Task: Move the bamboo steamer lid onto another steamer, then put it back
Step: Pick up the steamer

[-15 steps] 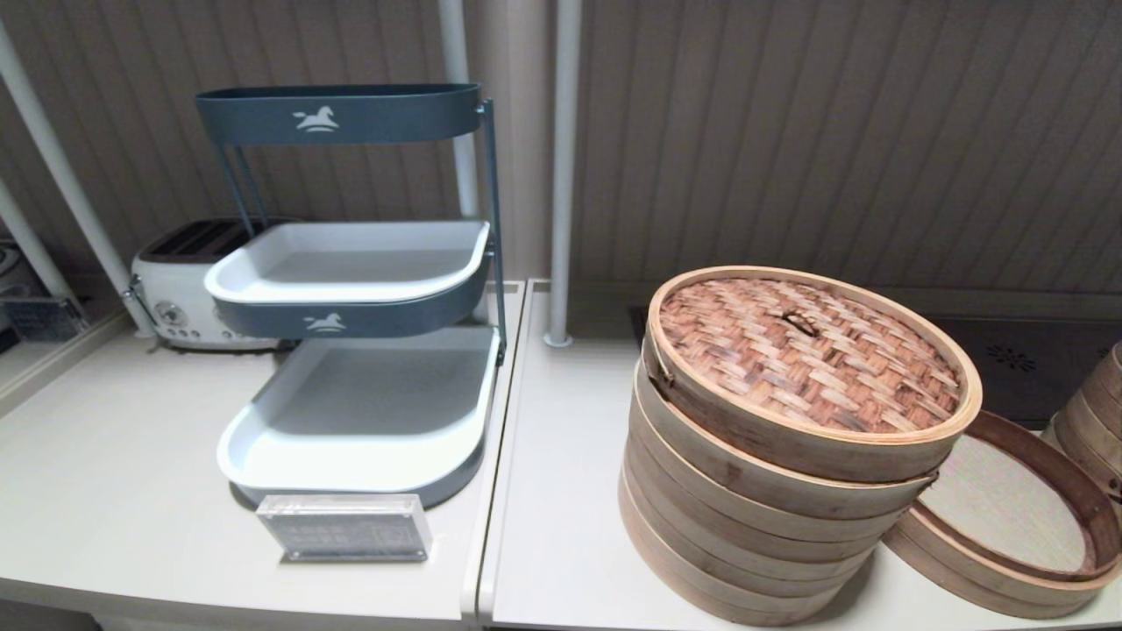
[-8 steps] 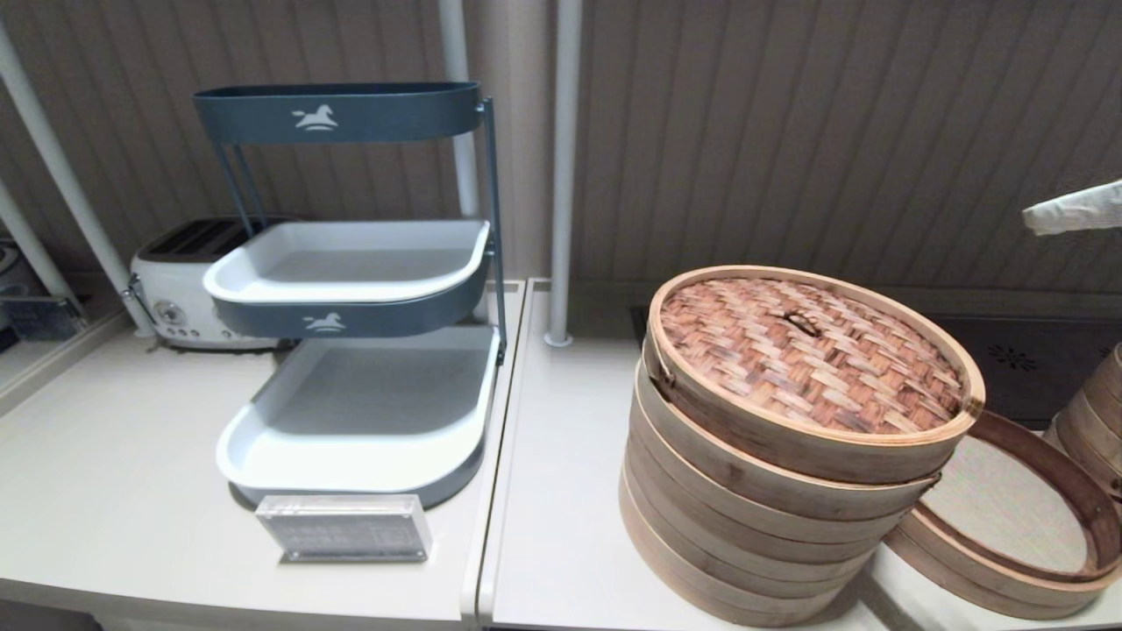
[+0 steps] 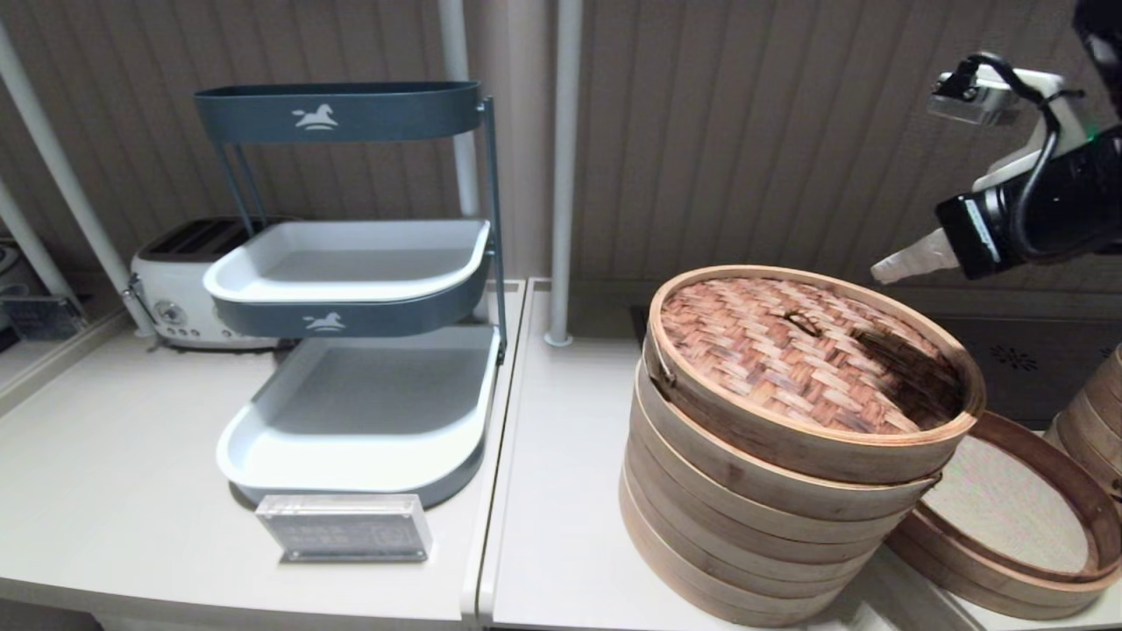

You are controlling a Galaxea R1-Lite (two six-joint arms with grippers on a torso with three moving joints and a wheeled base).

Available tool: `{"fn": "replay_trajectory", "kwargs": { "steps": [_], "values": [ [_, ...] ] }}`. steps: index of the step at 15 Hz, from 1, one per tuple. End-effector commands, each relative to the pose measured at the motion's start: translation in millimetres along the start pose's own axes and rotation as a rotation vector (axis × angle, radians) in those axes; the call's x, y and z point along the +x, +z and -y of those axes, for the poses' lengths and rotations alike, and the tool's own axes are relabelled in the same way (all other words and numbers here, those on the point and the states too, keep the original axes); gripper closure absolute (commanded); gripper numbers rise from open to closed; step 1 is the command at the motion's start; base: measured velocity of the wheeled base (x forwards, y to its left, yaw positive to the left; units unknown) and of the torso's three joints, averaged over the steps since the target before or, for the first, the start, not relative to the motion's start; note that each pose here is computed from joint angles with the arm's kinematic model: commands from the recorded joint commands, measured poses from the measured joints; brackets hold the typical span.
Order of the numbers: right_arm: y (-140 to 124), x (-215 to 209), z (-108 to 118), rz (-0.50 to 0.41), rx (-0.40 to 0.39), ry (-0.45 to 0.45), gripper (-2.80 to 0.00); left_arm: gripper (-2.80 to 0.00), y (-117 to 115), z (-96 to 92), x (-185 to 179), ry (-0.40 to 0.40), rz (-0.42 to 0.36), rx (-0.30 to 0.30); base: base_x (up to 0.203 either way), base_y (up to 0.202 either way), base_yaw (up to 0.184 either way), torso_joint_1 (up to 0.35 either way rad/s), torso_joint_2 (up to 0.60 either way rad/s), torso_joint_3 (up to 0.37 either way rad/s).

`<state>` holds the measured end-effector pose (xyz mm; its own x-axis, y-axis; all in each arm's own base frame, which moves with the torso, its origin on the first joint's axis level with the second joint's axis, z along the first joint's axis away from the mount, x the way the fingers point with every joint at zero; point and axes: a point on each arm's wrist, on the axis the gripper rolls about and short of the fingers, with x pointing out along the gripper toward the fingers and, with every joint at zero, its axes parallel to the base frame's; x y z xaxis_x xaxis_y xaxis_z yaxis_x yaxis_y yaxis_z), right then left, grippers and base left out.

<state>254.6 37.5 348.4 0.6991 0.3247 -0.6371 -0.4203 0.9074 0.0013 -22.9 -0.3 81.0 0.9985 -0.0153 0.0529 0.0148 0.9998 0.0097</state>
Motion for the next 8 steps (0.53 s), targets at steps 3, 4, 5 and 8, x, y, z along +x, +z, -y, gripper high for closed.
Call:
{"fn": "replay_trajectory", "kwargs": {
  "steps": [3, 4, 5, 8],
  "values": [
    [2, 27, -2, -0.052, -0.003, 0.034, -2.80, 0.00, -8, 0.0, 2, 0.000, -0.027, 0.000, 0.000, 0.000, 0.000, 0.000, 0.00, 0.000],
    [2, 29, -5, -0.056, -0.008, 0.045, -2.80, 0.00, -8, 0.0, 2, 0.000, -0.025, 0.000, 0.000, 0.000, 0.000, 0.000, 0.00, 0.000],
    [3, 32, -8, -0.061, -0.015, 0.054, -2.80, 0.00, -8, 0.0, 2, 0.000, -0.027, 0.000, 0.000, 0.000, 0.000, 0.000, 0.00, 0.000],
    [4, 41, -13, -0.081, -0.030, 0.069, -2.80, 0.00, -8, 0.0, 2, 0.000, -0.027, 0.000, 0.000, 0.000, 0.000, 0.000, 0.00, 0.000]
  ]
}}
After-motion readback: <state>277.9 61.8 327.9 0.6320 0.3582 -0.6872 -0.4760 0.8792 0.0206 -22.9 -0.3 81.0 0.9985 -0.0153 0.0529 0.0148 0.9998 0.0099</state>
